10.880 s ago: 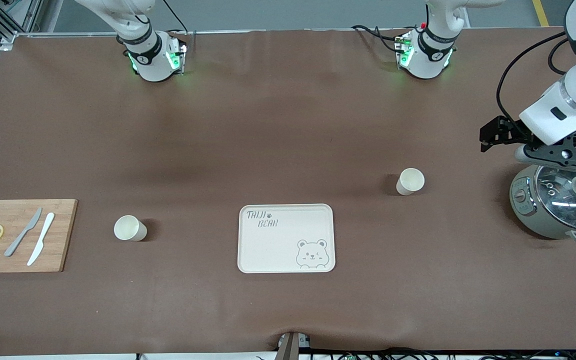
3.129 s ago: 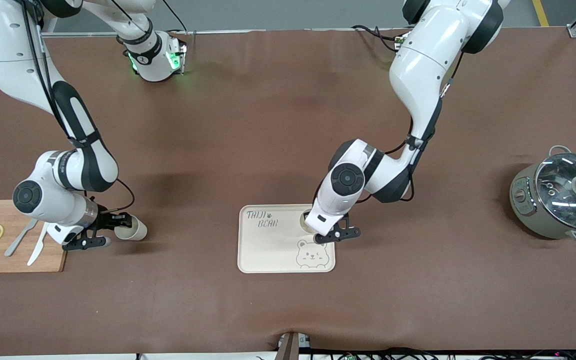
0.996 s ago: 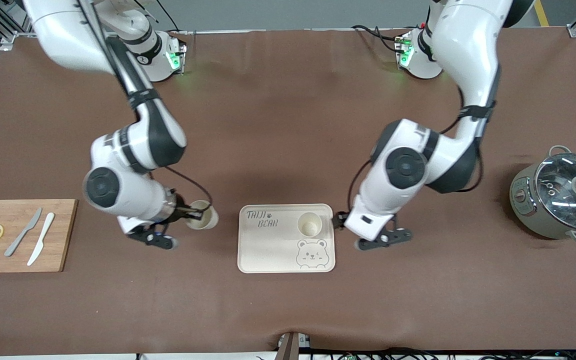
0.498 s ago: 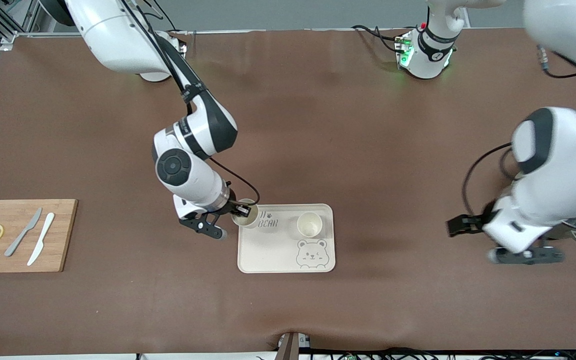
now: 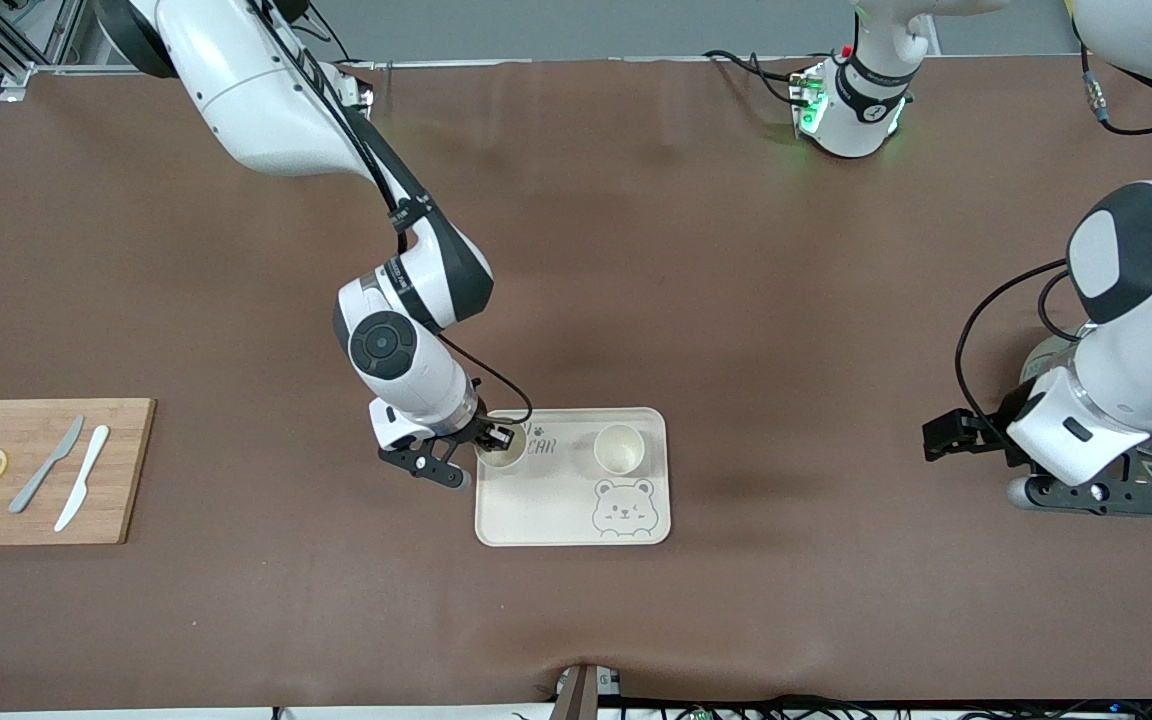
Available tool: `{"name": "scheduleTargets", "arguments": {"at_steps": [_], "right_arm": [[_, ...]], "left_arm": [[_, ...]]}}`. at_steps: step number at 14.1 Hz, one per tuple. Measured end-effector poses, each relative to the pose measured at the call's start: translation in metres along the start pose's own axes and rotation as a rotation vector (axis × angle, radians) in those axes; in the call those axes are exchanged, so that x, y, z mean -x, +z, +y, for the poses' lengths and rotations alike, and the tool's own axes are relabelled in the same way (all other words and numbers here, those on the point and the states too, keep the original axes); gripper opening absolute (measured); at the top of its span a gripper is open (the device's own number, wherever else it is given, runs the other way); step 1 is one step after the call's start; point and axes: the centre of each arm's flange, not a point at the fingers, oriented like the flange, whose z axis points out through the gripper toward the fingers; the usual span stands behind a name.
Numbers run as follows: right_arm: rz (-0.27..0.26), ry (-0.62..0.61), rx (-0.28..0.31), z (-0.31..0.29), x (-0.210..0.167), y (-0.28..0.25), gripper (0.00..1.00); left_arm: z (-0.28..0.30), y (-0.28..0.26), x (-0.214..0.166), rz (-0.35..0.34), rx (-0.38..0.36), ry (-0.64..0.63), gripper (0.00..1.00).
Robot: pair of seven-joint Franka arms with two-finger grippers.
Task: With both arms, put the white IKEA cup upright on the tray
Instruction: 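Lower the cup onto the tray beside the other cup, open the right gripper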
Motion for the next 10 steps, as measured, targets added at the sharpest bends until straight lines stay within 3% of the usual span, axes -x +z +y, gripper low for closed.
{"name": "scheduleTargets", "arguments": {"at_steps": [6, 10], "right_arm": [[0.019, -0.011, -0.008, 0.001, 0.002, 0.039, 0.04], [0.021, -0.020, 0.000, 0.002, 0.003, 0.045, 0.04]], "left_arm": [[0.001, -0.030, 0.024, 0.004, -0.009, 0.003, 1.00], [-0.056, -0.064, 0.036, 0.031, -0.026, -0.019, 1.00]]}}
